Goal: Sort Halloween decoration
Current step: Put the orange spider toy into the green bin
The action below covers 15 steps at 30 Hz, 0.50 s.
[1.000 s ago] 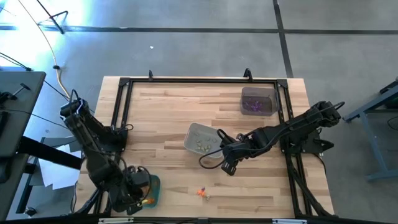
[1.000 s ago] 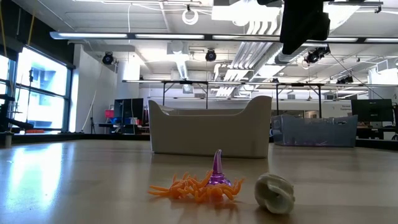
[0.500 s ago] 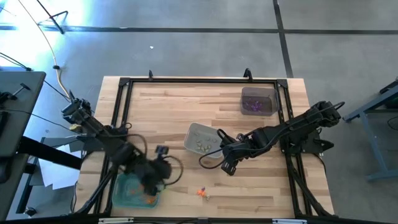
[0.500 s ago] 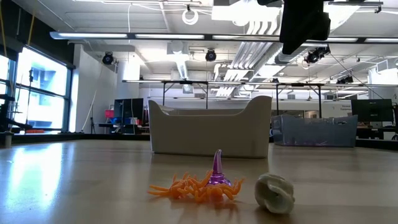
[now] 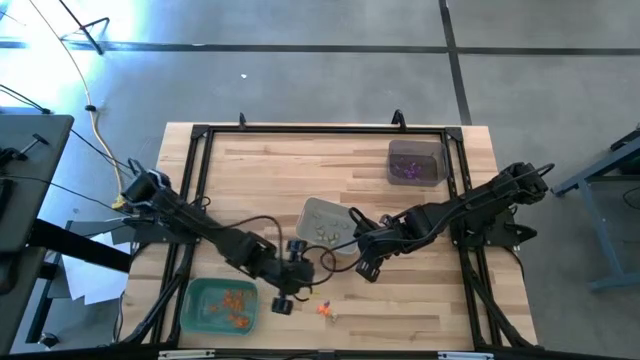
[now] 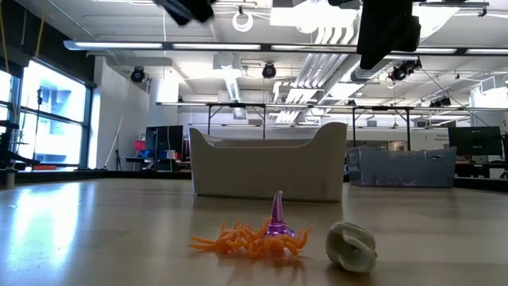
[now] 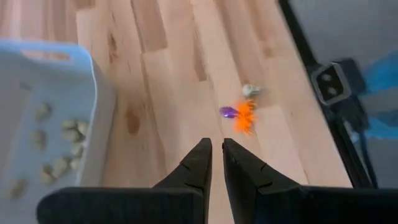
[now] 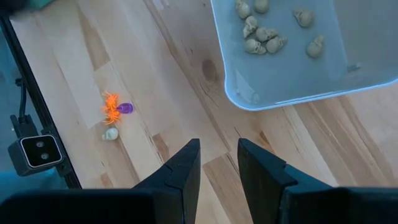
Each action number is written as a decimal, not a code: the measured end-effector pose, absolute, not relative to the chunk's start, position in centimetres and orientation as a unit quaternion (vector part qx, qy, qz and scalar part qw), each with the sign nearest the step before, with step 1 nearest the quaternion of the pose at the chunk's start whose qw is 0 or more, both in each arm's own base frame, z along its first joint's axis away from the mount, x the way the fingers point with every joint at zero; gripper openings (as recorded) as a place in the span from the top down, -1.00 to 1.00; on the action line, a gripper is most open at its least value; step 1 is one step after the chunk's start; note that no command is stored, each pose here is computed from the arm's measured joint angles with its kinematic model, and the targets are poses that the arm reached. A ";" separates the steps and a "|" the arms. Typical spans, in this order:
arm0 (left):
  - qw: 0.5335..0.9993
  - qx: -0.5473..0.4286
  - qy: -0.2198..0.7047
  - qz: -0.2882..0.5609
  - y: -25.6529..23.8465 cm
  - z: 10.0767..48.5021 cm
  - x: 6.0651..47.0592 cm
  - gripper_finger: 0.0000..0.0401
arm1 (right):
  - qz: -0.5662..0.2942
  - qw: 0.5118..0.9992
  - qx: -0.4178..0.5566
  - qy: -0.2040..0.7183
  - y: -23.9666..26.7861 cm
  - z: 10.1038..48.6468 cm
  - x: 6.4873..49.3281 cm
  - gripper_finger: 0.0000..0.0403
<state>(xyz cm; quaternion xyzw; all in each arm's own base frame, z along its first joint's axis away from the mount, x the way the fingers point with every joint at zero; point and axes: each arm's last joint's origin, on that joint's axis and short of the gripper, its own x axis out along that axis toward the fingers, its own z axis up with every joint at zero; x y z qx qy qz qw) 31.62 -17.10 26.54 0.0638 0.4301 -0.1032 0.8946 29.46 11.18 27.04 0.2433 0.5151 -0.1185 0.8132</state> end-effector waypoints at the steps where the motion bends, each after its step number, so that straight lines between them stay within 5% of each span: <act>1: 0.894 0.053 0.435 -0.095 -17.2 25.9 32.1 0.86 | -0.117 0.814 0.241 0.515 11.2 27.0 29.5 0.50; 15: 0.861 -0.146 0.484 -0.059 -19.3 18.9 35.7 0.68 | -0.112 0.806 0.210 0.542 11.1 26.8 28.9 0.50</act>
